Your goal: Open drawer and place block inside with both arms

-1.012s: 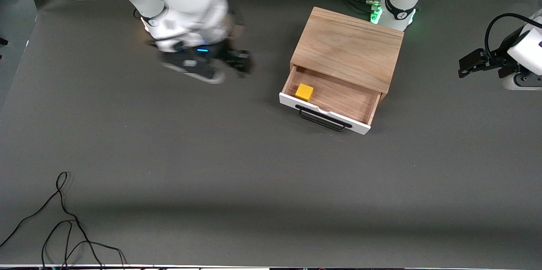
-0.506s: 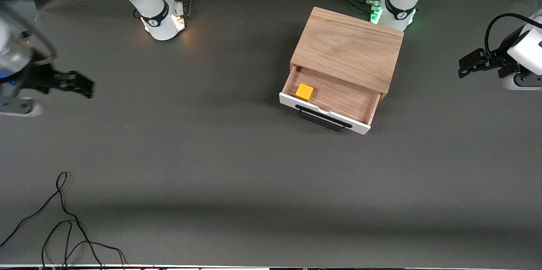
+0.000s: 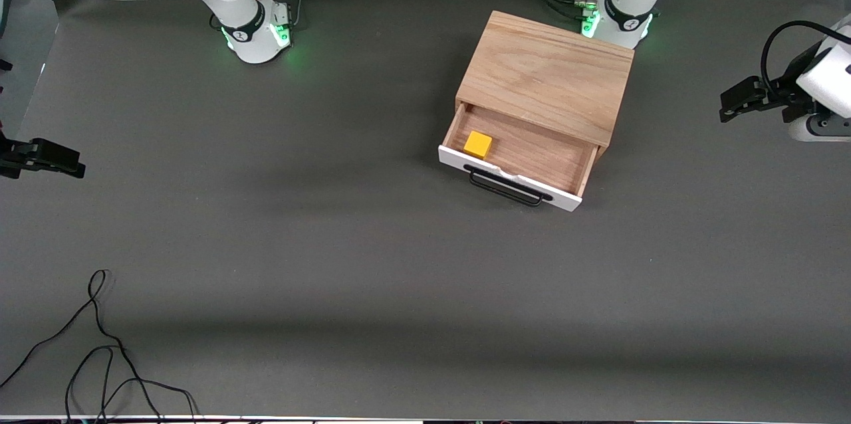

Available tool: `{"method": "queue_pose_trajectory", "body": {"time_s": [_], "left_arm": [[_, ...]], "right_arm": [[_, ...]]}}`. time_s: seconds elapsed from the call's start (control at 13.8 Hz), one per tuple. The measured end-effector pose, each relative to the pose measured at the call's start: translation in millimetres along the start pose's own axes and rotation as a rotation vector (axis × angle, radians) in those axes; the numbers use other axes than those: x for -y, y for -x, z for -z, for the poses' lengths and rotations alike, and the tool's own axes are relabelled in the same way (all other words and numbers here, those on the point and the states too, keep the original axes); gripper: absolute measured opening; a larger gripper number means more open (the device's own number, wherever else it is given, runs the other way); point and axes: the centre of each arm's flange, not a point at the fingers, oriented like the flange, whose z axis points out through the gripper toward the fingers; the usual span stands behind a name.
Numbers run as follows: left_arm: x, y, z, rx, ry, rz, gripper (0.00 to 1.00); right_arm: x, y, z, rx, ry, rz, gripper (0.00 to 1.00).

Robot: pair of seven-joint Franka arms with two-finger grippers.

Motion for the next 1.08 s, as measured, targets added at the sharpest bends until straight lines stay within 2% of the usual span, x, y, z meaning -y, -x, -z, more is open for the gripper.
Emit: {"method": "queue_pose_trajectory", "body": {"time_s": [0.22,0.43,0.58,0.72,1.08], "left_arm": [[0,0,0,-0.002,0.0,0.0,1.0],[0,0,0,-0.002,0.0,0.0,1.0],[0,0,0,-0.003,0.0,0.0,1.0],[0,0,0,-0.003,0.0,0.0,1.0],[0,-1,1,-0.011,0.0,0.0,1.0]], "right_arm": [[-10,-2,-4,0.0,-0.027,0.001,1.0],[-33,-4,-11,-0.009,-0.101,0.004,1.0],[-49,5,-10,-0.041,-0.136,-0.013,1.0],[-45,21,-9,-0.077,-0.142,-0.006,1.0],[-15,63,-3,-0.082,-0.129,0.034,1.0]]}}
